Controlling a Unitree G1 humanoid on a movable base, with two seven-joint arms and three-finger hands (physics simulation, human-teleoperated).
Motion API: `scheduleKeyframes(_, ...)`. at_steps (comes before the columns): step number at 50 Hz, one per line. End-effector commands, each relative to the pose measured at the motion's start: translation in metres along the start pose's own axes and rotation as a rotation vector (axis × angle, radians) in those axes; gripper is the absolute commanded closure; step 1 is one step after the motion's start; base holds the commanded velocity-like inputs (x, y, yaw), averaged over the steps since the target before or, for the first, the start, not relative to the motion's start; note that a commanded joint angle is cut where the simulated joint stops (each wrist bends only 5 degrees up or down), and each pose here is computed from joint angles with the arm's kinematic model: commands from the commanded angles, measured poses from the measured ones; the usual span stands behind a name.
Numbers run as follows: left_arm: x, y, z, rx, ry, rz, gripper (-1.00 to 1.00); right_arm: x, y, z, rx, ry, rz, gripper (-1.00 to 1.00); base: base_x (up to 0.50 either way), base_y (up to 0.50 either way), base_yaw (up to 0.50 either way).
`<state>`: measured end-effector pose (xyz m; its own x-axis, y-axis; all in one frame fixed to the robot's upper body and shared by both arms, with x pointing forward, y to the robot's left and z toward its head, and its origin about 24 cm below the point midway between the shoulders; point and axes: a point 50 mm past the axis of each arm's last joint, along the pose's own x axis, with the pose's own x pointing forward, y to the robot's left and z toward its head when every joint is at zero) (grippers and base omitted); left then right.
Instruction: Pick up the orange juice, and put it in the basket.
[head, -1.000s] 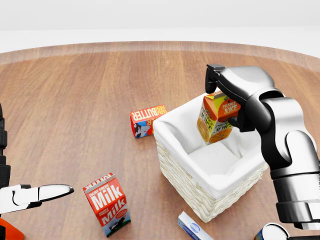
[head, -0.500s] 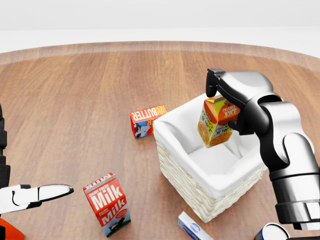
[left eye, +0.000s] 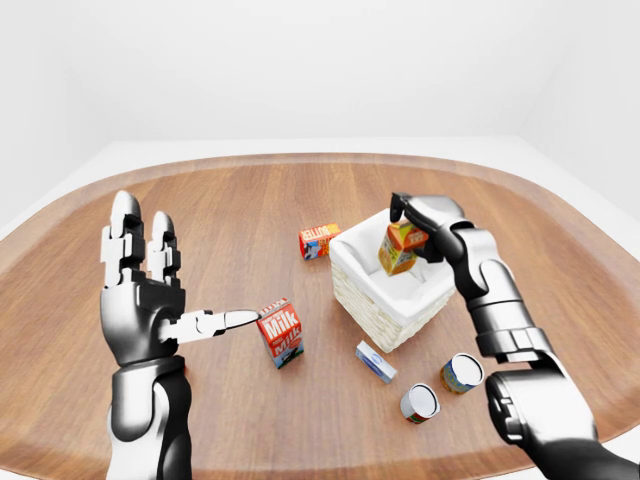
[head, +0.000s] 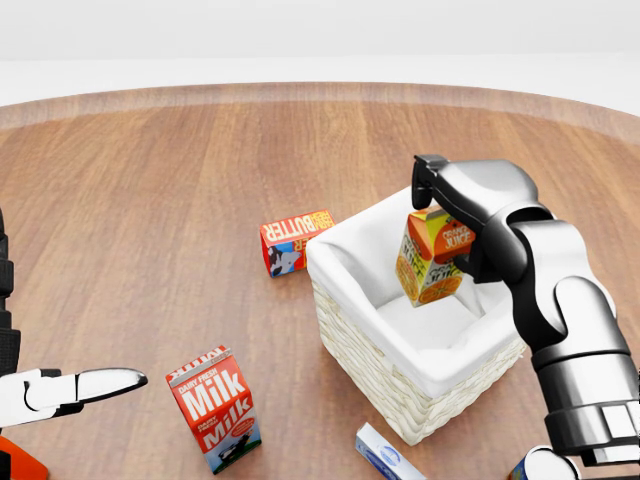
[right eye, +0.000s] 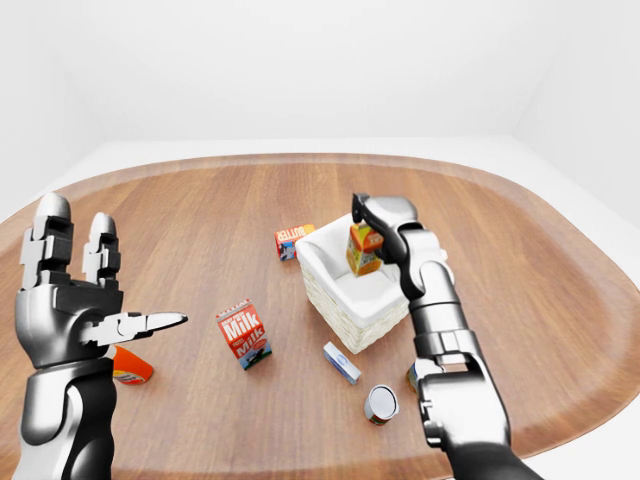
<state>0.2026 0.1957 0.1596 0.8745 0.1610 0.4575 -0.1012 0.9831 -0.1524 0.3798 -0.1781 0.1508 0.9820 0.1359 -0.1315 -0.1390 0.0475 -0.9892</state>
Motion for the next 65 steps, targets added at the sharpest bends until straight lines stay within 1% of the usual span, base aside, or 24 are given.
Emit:
scheduleKeyframes(1,0.0,0.0,0.0,0.0,0.0,0.0,-1.0,0.002,-0.001,0.0,-0.016,0.009,-0.039,1.0,0.0,0.0,0.0)
scheduleKeyframes(35,0.0,0.0,-0.002,0.001,0.006,0.0,-1.0,0.014,0.021,0.004,-0.019,0.02,-0.022,1.0,0.0,0.0,0.0)
scheduleKeyframes(55,0.0,0.0,0.0,0.0,0.001,0.001,-1.0,0.009,0.035,0.016,-0.014,-0.013,-0.01,1.0,0.0,0.0,0.0)
scheduleKeyframes(65,0.0,0.0,0.0,-0.001,-0.002,0.002,-1.0,0.009,0.038,0.021,-0.044,-0.023,-0.026,1.0,0.0,0.0,0.0)
